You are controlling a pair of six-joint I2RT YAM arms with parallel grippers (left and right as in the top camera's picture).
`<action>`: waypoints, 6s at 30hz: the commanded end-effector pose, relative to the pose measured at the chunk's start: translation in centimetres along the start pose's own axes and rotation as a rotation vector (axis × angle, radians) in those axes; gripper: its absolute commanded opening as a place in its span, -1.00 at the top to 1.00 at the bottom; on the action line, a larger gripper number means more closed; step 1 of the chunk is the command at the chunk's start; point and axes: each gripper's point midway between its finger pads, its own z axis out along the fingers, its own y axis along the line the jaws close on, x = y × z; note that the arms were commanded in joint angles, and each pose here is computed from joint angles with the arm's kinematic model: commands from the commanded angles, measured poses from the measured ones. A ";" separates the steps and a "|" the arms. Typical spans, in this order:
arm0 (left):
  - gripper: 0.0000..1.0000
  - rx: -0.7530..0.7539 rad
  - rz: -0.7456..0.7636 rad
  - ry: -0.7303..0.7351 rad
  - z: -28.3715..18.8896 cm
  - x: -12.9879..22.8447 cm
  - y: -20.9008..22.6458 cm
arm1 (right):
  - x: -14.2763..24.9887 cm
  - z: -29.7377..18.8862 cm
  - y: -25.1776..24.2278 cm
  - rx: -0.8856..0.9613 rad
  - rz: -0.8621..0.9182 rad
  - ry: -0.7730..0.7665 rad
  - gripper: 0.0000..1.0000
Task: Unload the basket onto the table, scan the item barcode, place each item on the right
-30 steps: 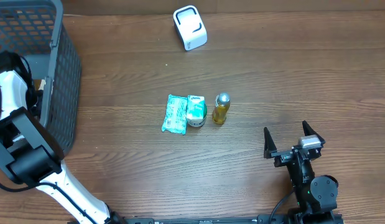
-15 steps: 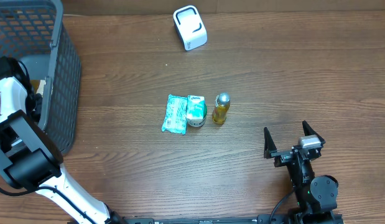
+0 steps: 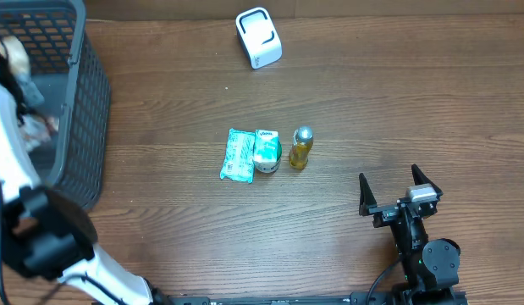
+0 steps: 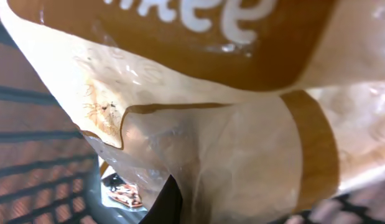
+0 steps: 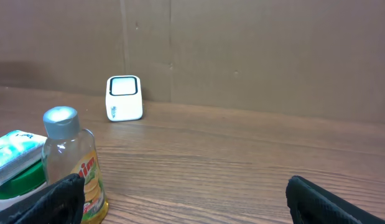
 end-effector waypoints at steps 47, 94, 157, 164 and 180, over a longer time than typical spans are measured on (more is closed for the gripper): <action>0.91 0.408 0.612 0.376 -16.0 21.7 -26.7 | 0.3 0.0 -0.2 0.013 -0.004 0.002 -1.00; 0.24 0.139 0.708 0.555 -3.7 27.8 -28.3 | 0.3 0.0 -0.2 0.013 -0.004 0.002 -1.00; -0.99 0.400 0.400 0.166 -14.4 16.7 -20.2 | 0.3 0.0 -0.2 0.013 -0.004 0.002 -1.00; -0.99 0.399 0.397 0.167 -14.4 16.7 -20.2 | 0.3 0.0 -0.2 0.013 -0.004 0.002 -1.00; -0.99 0.399 0.397 0.167 -14.4 16.7 -20.2 | 0.3 0.0 -0.2 0.013 -0.004 0.002 -1.00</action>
